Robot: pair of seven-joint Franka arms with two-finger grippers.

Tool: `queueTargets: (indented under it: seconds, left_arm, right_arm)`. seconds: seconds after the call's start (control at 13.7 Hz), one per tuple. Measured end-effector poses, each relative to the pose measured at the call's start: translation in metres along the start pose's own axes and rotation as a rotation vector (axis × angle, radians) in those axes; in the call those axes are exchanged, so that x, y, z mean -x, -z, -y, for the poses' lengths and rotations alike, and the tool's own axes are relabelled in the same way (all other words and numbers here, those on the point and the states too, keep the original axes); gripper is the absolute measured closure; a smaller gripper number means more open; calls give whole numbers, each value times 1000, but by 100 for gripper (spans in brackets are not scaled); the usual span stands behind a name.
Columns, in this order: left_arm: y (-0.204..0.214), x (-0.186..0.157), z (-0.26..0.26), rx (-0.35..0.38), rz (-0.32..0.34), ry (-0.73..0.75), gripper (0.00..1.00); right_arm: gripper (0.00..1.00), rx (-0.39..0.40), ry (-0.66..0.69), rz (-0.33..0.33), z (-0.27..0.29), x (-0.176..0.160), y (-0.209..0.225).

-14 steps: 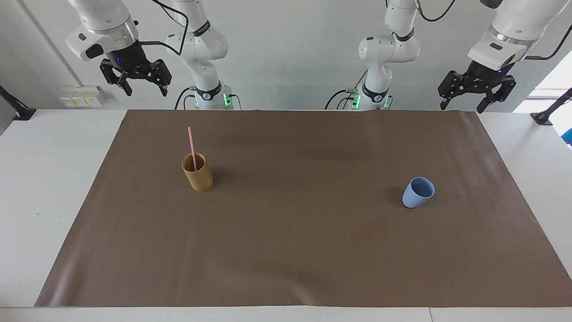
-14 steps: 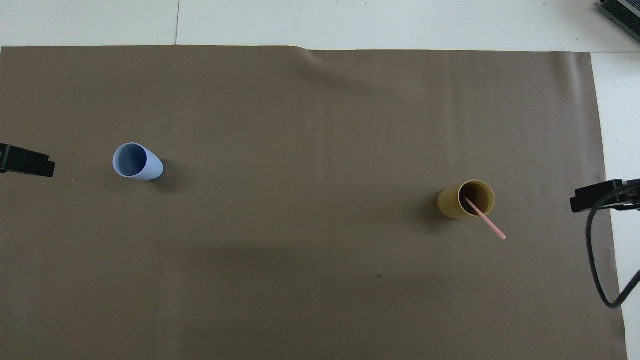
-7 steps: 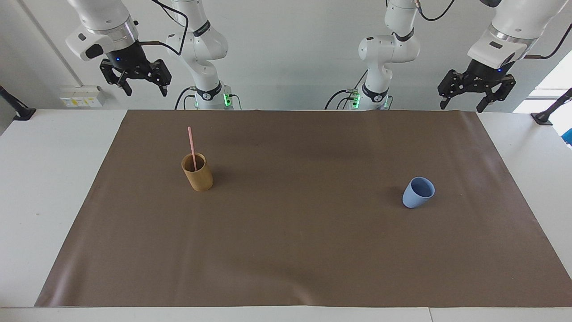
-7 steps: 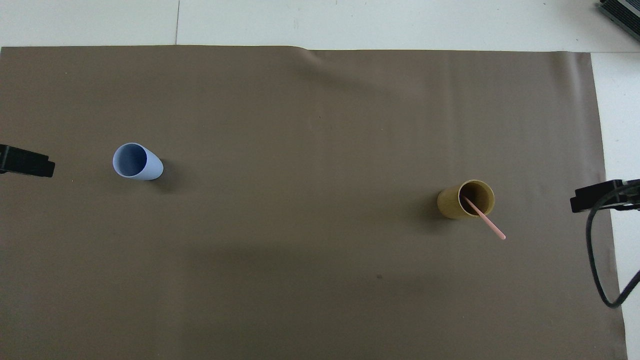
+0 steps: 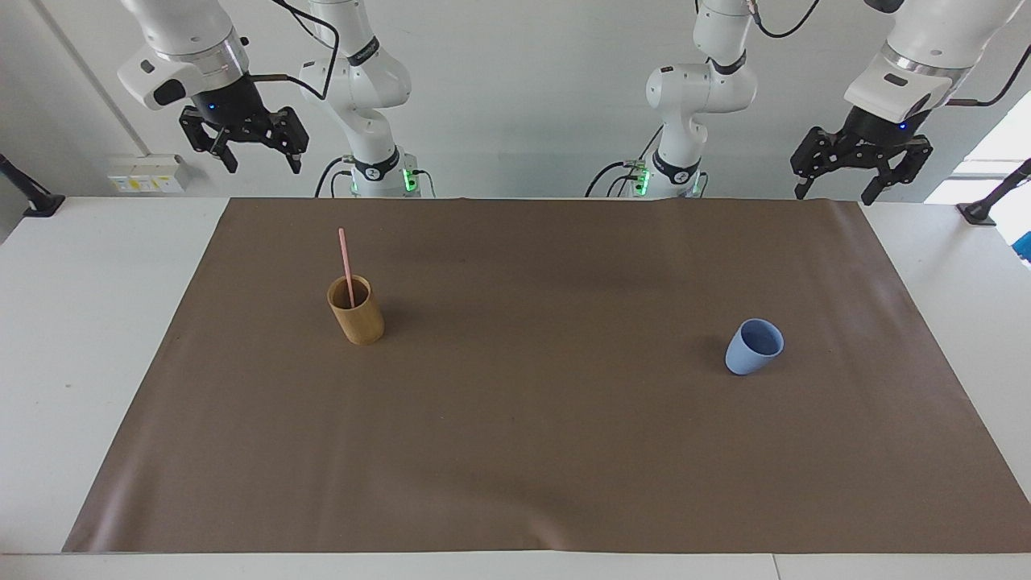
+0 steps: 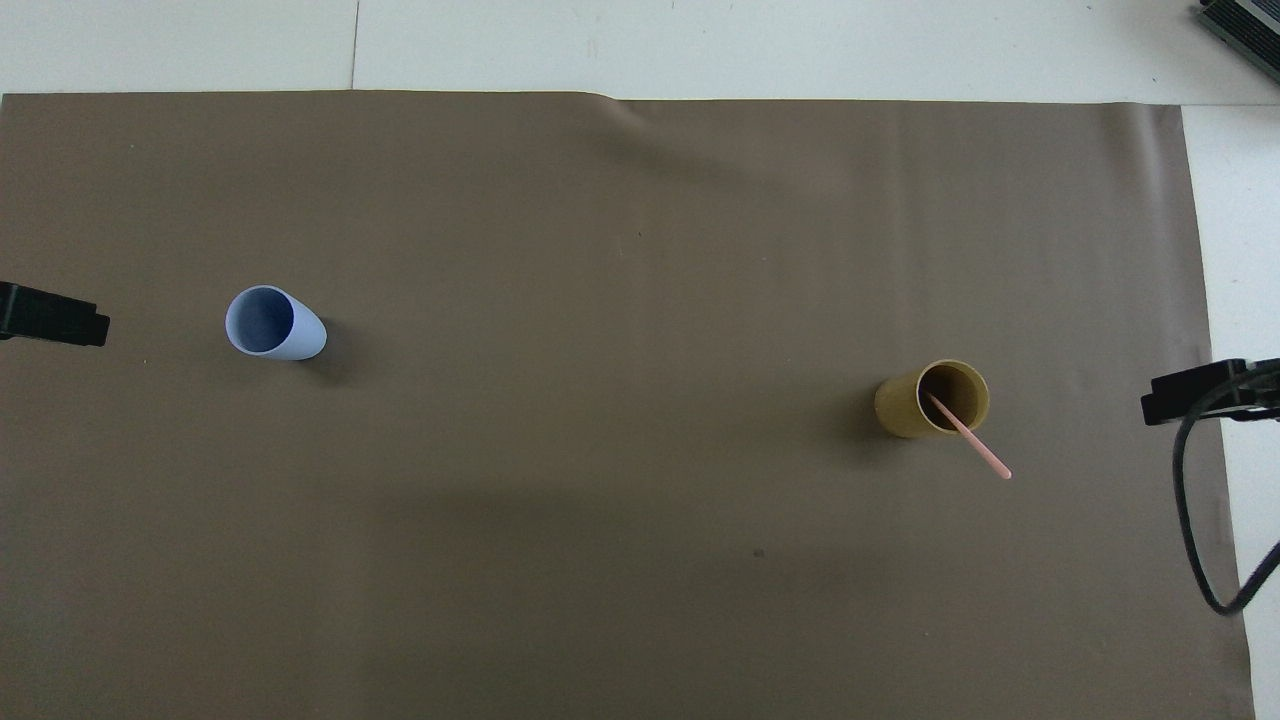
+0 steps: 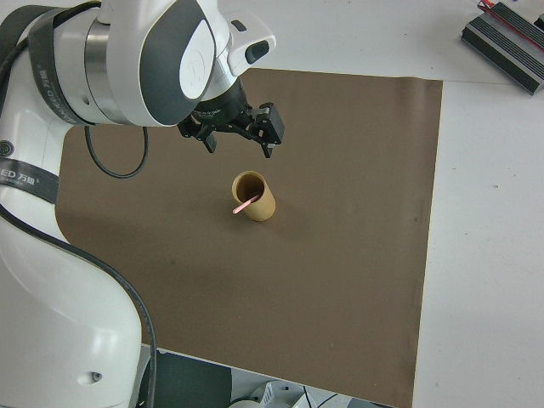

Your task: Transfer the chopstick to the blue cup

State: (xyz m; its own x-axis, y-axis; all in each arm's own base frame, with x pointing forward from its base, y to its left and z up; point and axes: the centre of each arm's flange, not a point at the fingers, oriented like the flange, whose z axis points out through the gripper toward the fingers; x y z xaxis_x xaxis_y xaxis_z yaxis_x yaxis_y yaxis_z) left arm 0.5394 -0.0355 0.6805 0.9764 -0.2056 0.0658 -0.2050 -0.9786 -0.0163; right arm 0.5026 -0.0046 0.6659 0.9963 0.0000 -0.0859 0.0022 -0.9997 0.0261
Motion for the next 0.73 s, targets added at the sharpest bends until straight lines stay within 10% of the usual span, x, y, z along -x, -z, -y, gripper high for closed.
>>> queueTargets:
  seconds: [0.73]
  left_arm:
    - [-131,-39,9,-10,-71,5,0]
  right_arm:
    - [0,0,0,0,0,0,0]
